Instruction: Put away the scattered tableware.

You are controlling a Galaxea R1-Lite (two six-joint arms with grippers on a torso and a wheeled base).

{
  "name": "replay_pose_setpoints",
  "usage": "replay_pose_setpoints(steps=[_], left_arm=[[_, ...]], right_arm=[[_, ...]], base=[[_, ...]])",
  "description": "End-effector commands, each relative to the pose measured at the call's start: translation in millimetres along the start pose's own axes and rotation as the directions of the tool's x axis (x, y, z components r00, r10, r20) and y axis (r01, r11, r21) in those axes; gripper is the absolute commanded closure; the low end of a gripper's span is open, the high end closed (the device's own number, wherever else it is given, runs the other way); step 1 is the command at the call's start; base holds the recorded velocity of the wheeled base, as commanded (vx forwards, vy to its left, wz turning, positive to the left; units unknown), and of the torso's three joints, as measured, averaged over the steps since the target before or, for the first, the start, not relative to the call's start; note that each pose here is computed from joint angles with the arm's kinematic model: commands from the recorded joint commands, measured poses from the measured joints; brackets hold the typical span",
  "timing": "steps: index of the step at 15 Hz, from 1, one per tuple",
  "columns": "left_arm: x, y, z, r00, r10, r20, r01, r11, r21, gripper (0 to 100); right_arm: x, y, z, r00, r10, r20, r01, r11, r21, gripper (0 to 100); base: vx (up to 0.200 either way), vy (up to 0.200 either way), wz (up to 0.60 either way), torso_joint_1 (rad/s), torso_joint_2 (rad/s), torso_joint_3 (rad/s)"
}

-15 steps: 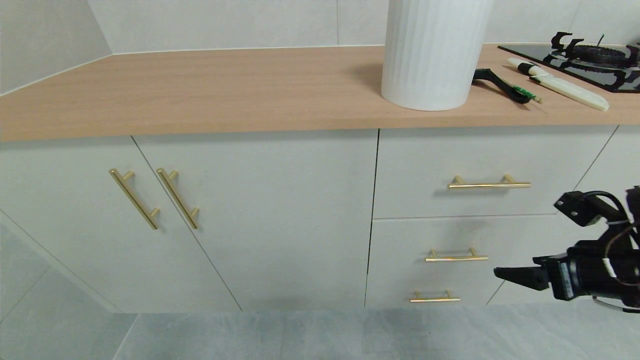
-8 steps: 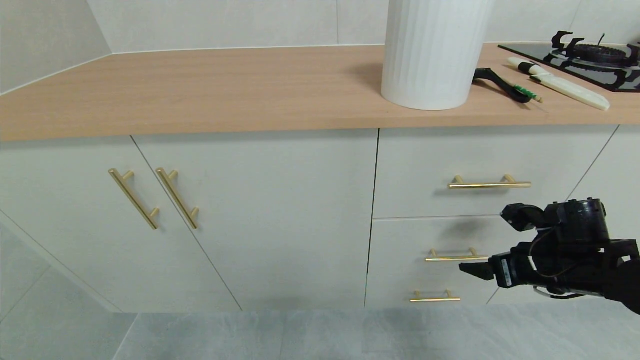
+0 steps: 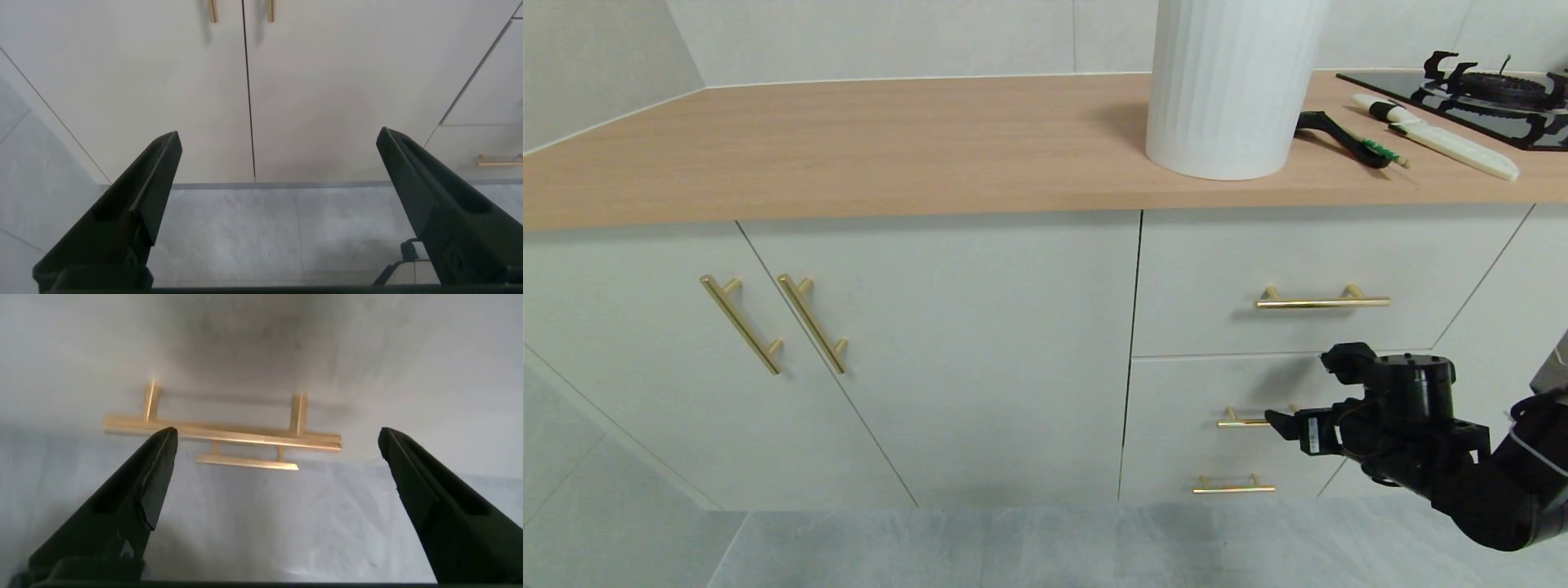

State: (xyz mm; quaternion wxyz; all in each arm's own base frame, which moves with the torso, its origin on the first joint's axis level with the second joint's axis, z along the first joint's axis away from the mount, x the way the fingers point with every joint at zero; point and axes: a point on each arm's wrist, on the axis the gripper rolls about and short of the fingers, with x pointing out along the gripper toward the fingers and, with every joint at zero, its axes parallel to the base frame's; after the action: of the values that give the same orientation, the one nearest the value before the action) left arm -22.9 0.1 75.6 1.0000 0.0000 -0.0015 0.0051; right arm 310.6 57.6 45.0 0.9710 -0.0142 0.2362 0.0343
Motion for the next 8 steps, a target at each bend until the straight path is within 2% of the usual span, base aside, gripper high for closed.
replay_pose_setpoints(steps=[1, 5, 8], left_arm=[[0.1, 0.0, 0.0, 1.000, 0.001, -0.001, -0.001, 1.000, 0.000, 0], [0.1, 0.0, 0.0, 1.000, 0.001, -0.001, -0.001, 1.000, 0.000, 0], [0.1, 0.0, 0.0, 1.000, 0.001, -0.001, -0.001, 1.000, 0.000, 0]], right_arm=[[13.7, 6.9, -11.6, 0.999, -0.018, -0.035, 0.018, 1.000, -0.008, 0], [21.6, 8.4, -8.6, 0.999, -0.044, -0.018, 0.045, 0.998, 0.052, 0], [22.9, 8.4, -5.9, 0.998, -0.059, 0.005, 0.059, 0.997, 0.057, 0]], base=[[0.000, 0.000, 0.00, 0.000, 0.00, 0.000], [0.000, 0.000, 0.00, 0.000, 0.00, 0.000], [0.000, 0.000, 0.00, 0.000, 0.00, 0.000]])
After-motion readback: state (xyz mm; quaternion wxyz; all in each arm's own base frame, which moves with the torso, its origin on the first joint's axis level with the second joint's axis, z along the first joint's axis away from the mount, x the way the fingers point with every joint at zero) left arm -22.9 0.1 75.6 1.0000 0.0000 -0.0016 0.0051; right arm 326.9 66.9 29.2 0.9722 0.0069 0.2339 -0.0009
